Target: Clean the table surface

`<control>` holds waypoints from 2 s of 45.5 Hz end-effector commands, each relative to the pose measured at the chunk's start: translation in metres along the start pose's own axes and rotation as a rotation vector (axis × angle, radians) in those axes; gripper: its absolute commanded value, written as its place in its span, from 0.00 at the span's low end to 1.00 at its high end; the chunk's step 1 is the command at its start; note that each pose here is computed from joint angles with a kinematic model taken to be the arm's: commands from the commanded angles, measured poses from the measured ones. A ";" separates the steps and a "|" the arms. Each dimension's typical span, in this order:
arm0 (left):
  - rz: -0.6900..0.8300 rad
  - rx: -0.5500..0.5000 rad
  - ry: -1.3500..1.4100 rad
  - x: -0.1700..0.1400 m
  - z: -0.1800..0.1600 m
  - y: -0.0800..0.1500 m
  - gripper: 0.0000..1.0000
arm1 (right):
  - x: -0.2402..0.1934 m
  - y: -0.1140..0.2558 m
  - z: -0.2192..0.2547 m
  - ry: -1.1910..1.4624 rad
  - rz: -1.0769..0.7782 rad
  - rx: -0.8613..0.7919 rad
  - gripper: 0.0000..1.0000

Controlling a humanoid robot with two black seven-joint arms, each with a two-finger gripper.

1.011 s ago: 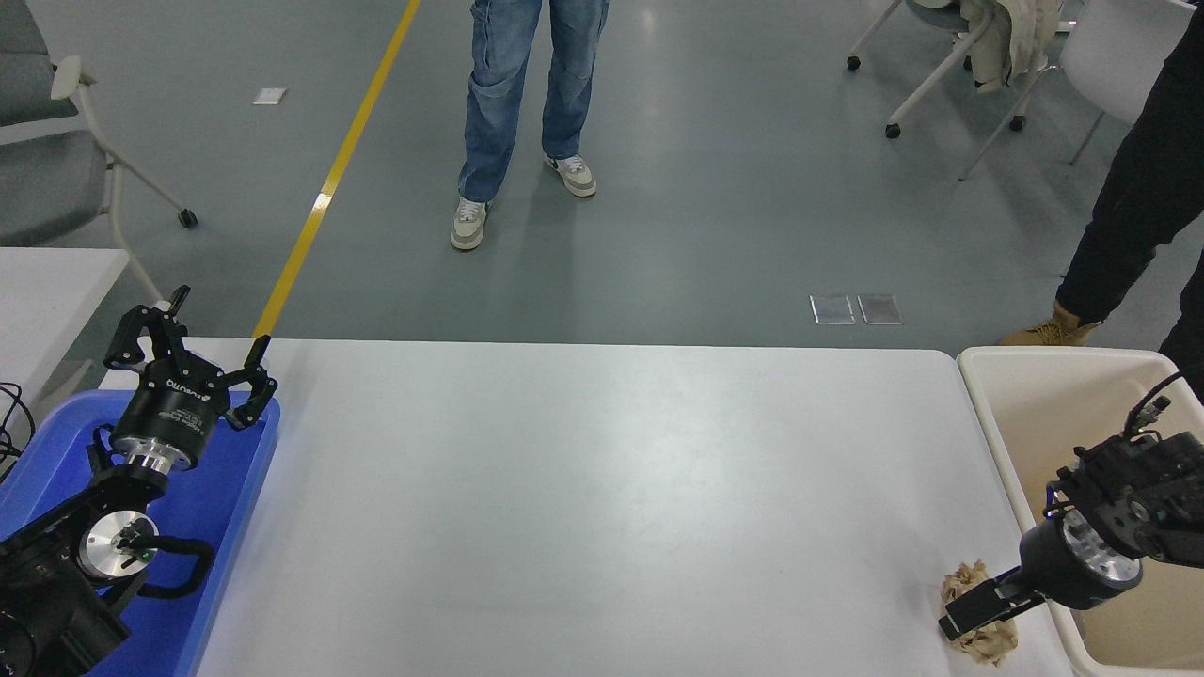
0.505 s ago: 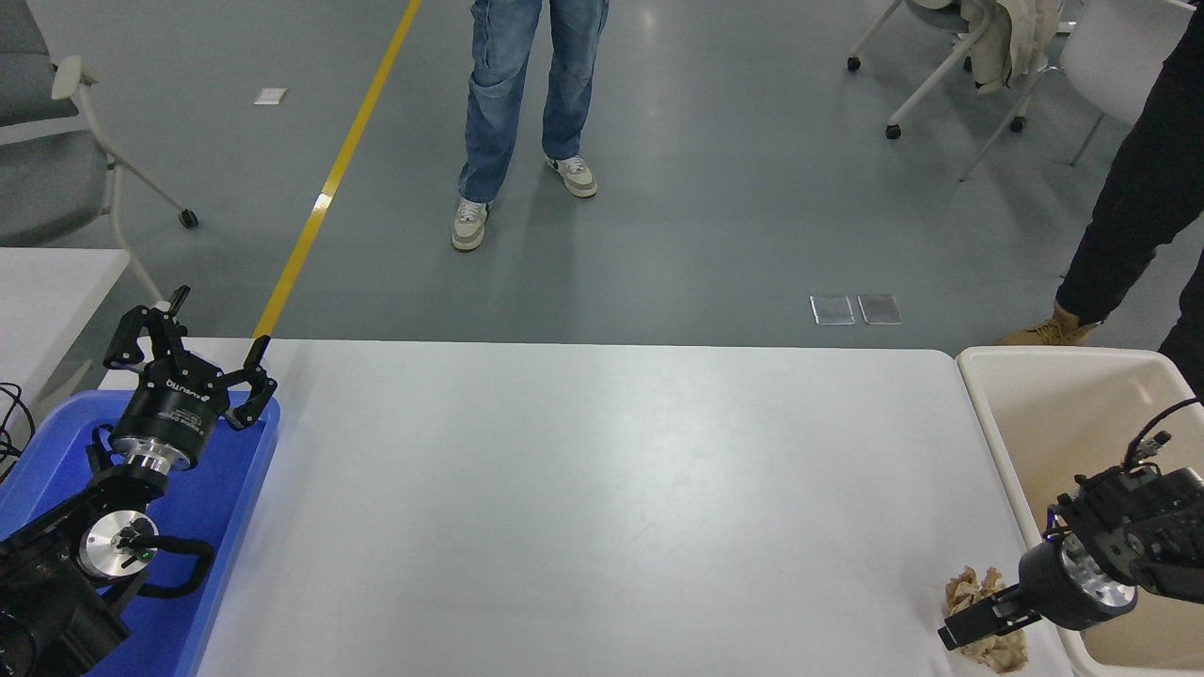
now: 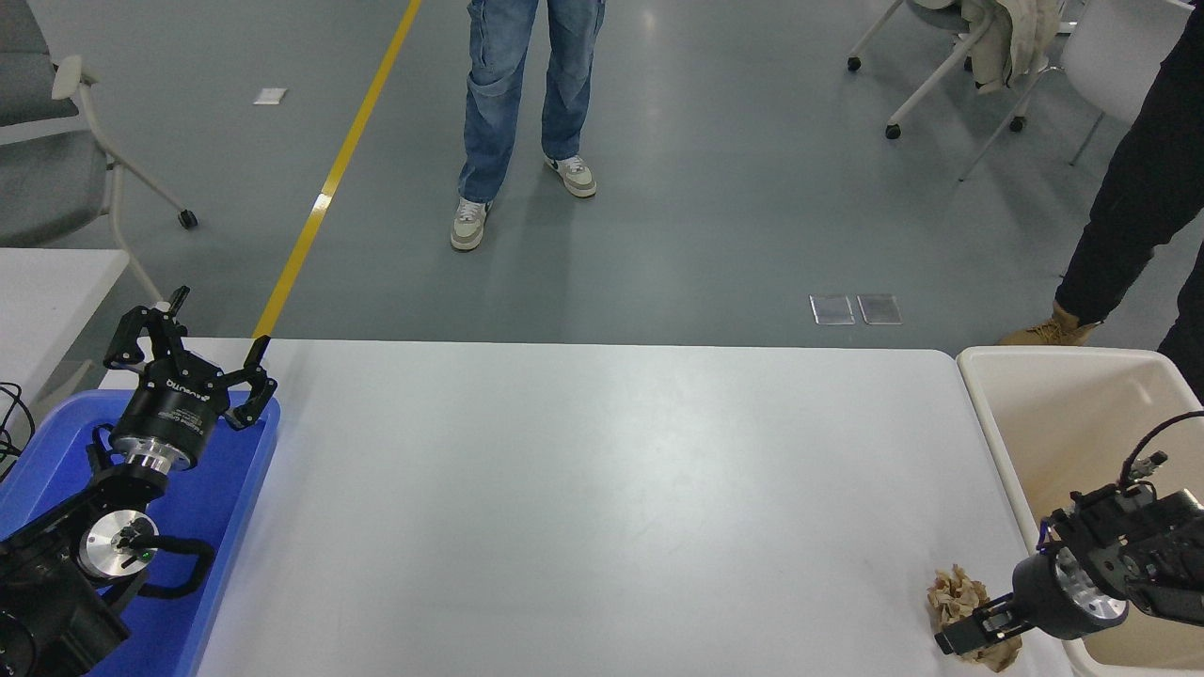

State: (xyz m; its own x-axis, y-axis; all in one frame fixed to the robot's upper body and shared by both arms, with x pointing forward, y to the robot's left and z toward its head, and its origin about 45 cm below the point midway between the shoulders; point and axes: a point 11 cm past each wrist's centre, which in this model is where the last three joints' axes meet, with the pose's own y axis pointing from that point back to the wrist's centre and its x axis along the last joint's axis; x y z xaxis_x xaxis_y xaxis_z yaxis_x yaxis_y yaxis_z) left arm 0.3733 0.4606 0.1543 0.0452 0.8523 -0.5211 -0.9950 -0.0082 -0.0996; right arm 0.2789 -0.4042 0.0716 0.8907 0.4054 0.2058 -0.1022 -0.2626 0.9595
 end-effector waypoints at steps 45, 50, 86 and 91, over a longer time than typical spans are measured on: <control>0.000 0.000 0.000 0.000 0.000 0.000 1.00 | 0.167 0.118 -0.026 -0.025 0.587 0.254 0.00; 0.000 0.000 0.000 0.000 0.000 0.000 1.00 | 0.187 0.133 -0.033 -0.049 0.672 0.291 0.00; 0.000 0.000 0.000 0.000 0.000 0.000 1.00 | 0.220 0.228 0.061 -0.512 1.294 0.222 0.00; 0.000 0.000 0.000 0.000 0.000 0.000 1.00 | 0.207 0.228 0.083 -0.629 1.345 0.158 0.00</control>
State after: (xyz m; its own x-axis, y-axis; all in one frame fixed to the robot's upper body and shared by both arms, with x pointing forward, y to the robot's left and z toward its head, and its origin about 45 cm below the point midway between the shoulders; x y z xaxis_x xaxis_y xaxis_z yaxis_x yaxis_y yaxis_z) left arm 0.3733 0.4605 0.1543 0.0455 0.8522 -0.5212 -0.9950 -0.0079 -0.0998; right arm 0.4755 -0.4038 0.3171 0.3795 -0.4902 0.7846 -0.8847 -0.4403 0.1529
